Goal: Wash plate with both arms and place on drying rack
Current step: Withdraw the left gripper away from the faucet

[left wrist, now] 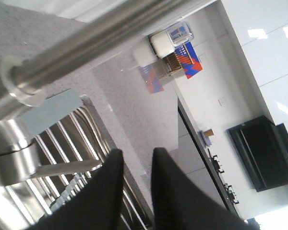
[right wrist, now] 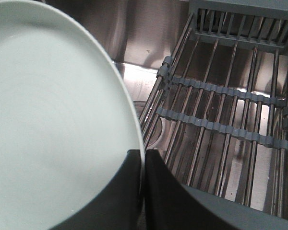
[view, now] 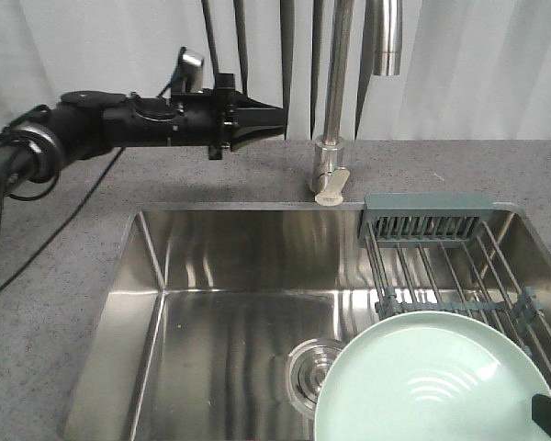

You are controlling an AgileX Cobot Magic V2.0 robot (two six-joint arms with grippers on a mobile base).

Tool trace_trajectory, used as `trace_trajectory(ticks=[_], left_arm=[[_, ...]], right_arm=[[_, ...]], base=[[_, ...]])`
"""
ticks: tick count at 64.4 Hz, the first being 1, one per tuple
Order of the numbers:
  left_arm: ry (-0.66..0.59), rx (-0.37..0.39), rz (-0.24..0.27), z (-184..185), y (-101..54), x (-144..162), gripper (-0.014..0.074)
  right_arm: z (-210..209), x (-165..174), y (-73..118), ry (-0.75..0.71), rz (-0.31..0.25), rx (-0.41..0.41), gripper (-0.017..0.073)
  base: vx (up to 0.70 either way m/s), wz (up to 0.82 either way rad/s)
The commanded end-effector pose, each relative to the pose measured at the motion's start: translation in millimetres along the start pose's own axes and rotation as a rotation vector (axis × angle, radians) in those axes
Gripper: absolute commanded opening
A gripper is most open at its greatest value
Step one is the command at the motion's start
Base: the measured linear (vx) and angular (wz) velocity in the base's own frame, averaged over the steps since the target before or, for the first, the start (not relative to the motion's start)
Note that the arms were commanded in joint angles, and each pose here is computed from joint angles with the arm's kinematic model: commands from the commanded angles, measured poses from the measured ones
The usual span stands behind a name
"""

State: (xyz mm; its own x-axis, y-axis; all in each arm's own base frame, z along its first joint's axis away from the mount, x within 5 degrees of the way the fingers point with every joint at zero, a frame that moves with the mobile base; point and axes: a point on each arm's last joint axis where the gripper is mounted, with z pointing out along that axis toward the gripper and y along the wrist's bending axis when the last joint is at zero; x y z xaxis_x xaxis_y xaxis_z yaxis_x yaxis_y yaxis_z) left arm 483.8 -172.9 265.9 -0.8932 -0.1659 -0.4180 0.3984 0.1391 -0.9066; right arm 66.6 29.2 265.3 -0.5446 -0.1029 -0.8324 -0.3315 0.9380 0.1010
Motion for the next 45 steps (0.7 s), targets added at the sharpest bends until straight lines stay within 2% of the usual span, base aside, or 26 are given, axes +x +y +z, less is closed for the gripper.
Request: trace_trajectory(ticks=[1, 3, 9, 16, 21, 24, 29, 37, 45], left_arm=[[-0.010, 0.055, 0.062, -34.1, -62.6, -16.0, -0.0008], [-0.012, 0.024, 0.069, -42.7, -65.4, -18.4, -0.0008], [-0.026, -0.031, 0.110, -62.9, -86.7, -22.8, -0.0006], [-0.039, -0.096, 0.200, -83.8, -124.0, -22.4, -0.0007], [-0.032, -0.156, 0.292, -93.5, -154.9, -16.1, -0.0007], [-0.028, -0.200, 0.366, -100.3, -179.6, -9.3, -0.0007], [-0.024, -0.270, 0.450, -108.9, -210.7, 2.2, -0.0006], [-0.028, -0.416, 0.611, -125.7, -268.2, 30.5, -0.0006], [-0.075, -0.547, 0.709, -147.0, -314.6, 58.9, -0.0005]], right_arm=[[-4.6, -13.8, 0.5, -0.090, 0.003, 0.003, -0.0008], [-4.6, -13.8, 0.5, -0.090, 0.003, 0.003, -0.0008], [-4.6, -13.8, 0.5, -0.090, 0.003, 0.003, -0.0008], [-4.6, -13.8, 0.5, -0.090, 0.003, 0.003, -0.0008], [-4.6, -13.8, 0.5, -0.090, 0.003, 0.003, -0.0008], [-4.6, -13.8, 0.5, -0.090, 0.003, 0.003, -0.0008], [-4.6, -13.8, 0.5, -0.090, 0.003, 0.003, -0.0008], [-4.6, -13.8, 0.5, -0.090, 0.003, 0.003, -0.0008], [-4.6, -13.8, 0.5, -0.090, 0.003, 0.003, -0.0008]], base=[[0.00, 0.00], [0.00, 0.00], [0.00, 0.00], [0.00, 0.00], [0.00, 0.00], [0.00, 0.00], [0.00, 0.00], [0.00, 0.00], [0.00, 0.00]])
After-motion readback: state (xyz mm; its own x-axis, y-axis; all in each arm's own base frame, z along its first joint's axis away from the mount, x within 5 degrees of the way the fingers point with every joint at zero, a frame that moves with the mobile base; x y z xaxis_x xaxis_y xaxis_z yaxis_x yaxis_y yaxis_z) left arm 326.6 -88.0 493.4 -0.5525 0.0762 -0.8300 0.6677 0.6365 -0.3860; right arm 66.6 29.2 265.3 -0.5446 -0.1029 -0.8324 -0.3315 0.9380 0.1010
